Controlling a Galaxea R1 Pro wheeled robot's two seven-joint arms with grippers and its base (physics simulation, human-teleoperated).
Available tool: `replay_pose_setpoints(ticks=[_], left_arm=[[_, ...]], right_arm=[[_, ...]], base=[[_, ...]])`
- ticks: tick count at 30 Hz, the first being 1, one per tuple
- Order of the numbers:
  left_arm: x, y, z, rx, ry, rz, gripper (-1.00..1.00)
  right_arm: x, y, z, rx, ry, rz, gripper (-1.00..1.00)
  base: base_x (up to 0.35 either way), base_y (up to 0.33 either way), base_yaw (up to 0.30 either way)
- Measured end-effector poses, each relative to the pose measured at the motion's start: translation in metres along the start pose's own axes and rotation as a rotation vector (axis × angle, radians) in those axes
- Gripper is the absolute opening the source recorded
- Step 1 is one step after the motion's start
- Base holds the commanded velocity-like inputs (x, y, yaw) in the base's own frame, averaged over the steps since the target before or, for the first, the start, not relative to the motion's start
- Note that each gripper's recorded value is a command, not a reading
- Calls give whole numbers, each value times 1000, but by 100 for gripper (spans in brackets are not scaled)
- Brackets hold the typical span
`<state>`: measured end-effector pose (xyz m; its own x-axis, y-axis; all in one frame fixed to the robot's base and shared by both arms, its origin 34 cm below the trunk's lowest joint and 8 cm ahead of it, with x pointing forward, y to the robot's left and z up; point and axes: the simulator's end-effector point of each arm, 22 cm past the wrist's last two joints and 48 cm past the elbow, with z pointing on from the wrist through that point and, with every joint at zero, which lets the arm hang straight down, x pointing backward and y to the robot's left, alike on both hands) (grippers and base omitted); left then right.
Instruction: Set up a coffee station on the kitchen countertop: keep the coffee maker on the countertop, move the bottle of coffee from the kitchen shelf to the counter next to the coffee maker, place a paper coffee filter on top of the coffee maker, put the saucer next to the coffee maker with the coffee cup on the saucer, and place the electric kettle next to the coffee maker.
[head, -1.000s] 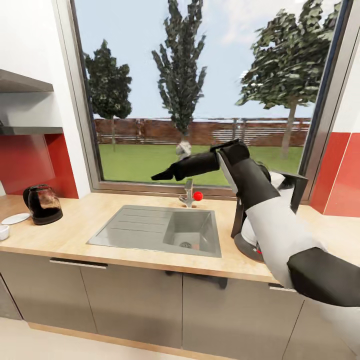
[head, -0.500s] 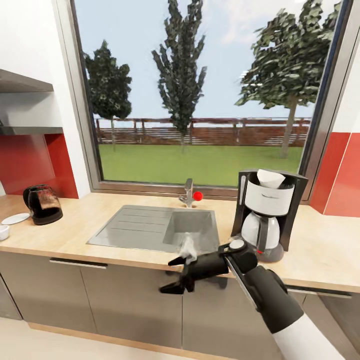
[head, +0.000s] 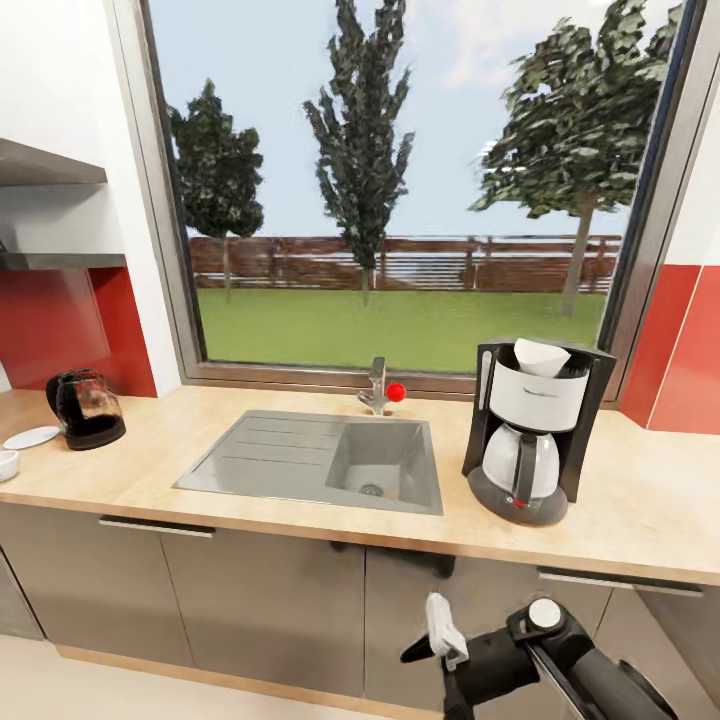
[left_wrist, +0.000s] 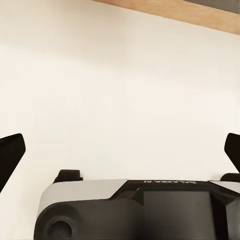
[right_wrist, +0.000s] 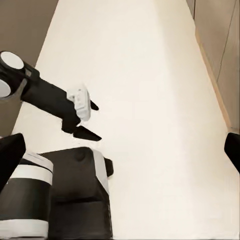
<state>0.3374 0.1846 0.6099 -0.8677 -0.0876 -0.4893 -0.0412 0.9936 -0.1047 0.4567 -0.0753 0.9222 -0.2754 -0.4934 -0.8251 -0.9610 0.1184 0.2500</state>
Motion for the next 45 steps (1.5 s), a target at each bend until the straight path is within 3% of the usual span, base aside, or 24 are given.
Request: replay_pose_setpoints(ticks=[5, 7, 11, 12, 14, 18, 24, 35, 45], left_arm=[[0, -1, 0, 2, -1, 0, 100], [-2, -2, 0, 4, -4, 0, 100], [-16, -2, 1, 5, -33, 0, 100], [-21, -2, 1, 4, -43, -7, 100], [-33, 0, 1, -2, -68, -60, 100], [-39, 4, 1, -11, -82, -124, 100], [-36, 8, 1, -19, -77, -157, 100], [-36, 7, 1, -18, -77, -158, 100], [-35, 8, 1, -20, -76, -161, 100]], right_arm=[[101, 1, -6, 0, 64, 121, 100], [189, 5, -34, 36, 120, 239, 100], [252, 13, -66, 92, 147, 368, 100], [272, 20, -74, 109, 159, 421, 100], [324, 34, -94, 192, 203, 512, 100], [377, 37, -123, 353, 277, 576, 100], [410, 29, -148, 513, 340, 599, 100], [412, 26, -151, 535, 337, 606, 100], [412, 26, -152, 537, 336, 607, 100]], base=[[0, 0, 0], [0, 0, 0], [0, 0, 0], [0, 0, 0], [0, 0, 0], [0, 0, 0], [0, 0, 0], [0, 0, 7], [0, 0, 238]])
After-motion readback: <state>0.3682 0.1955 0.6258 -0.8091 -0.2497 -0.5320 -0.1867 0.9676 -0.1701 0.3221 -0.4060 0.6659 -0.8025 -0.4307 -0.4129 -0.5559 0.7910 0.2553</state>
